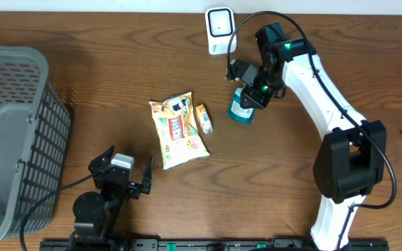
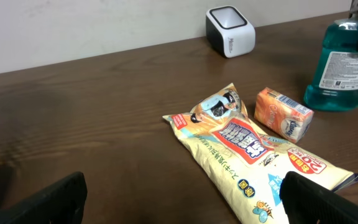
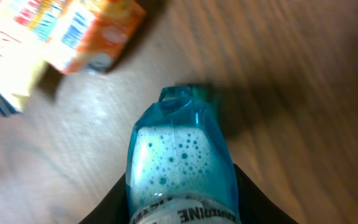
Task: Scan the item barcode
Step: 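Lift the bottle and tilt it, turning the label upward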
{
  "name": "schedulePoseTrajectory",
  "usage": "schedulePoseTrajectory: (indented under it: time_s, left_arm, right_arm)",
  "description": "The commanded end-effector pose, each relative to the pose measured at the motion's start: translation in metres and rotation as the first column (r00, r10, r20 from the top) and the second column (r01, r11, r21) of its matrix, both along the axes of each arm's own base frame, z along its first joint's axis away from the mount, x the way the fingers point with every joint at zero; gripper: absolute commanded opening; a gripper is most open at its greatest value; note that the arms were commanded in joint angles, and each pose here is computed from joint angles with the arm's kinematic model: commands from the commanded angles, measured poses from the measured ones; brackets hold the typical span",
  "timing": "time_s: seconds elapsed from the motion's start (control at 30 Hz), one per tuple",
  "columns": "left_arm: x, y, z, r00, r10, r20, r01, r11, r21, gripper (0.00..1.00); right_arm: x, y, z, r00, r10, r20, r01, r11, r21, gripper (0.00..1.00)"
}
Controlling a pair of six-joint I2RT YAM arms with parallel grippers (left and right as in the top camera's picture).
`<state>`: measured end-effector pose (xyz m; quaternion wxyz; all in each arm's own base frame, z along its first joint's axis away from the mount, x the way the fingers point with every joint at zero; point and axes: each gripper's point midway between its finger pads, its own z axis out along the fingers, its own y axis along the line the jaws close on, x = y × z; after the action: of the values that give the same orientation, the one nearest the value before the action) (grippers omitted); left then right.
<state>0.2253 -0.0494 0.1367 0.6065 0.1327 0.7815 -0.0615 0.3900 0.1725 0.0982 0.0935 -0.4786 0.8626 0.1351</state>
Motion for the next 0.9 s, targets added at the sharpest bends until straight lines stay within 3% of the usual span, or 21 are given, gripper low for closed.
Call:
schedulePoseTrajectory:
  time_s: [0.0, 0.4, 0.7, 0.77, 0.87]
  left_arm:
    - [-0.002, -0.002, -0.012, 0.999, -0.014, -0.038, 0.014, 1.000, -0.003, 0.98]
    - [-0.002, -0.002, -0.012, 0.999, -0.014, -0.038, 0.014, 1.000, -0.003, 0.98]
    - [-0.002, -0.002, -0.012, 0.999, -0.014, -0.038, 0.014, 1.000, -0.003, 0.98]
    - [-0.002, -0.002, -0.012, 0.999, -0.014, -0.038, 0.014, 1.000, -0.003, 0.98]
    - [-0.002, -0.002, -0.012, 0.999, -0.014, -0.038, 0.014, 1.000, -0.003, 0.98]
  right_arm:
    - [-0.013, 0.023, 0.000, 0.995, -0.004, -0.103, 0.019, 0.990, 0.143, 0.13]
    - [-0.059, 0.064, 0.059, 0.935, 0.074, -0.347, 0.094, 0.891, 0.443, 0.10]
    - [-0.065, 0.060, 0.140, 0.891, 0.073, -0.447, 0.219, 0.794, 0.566, 0.09]
    - [-0.064, 0.058, 0.151, 0.878, 0.047, -0.477, 0.266, 0.780, 0.566, 0.03]
    - [-0.064, 0.058, 0.168, 0.862, 0.031, -0.505, 0.320, 0.740, 0.591, 0.02]
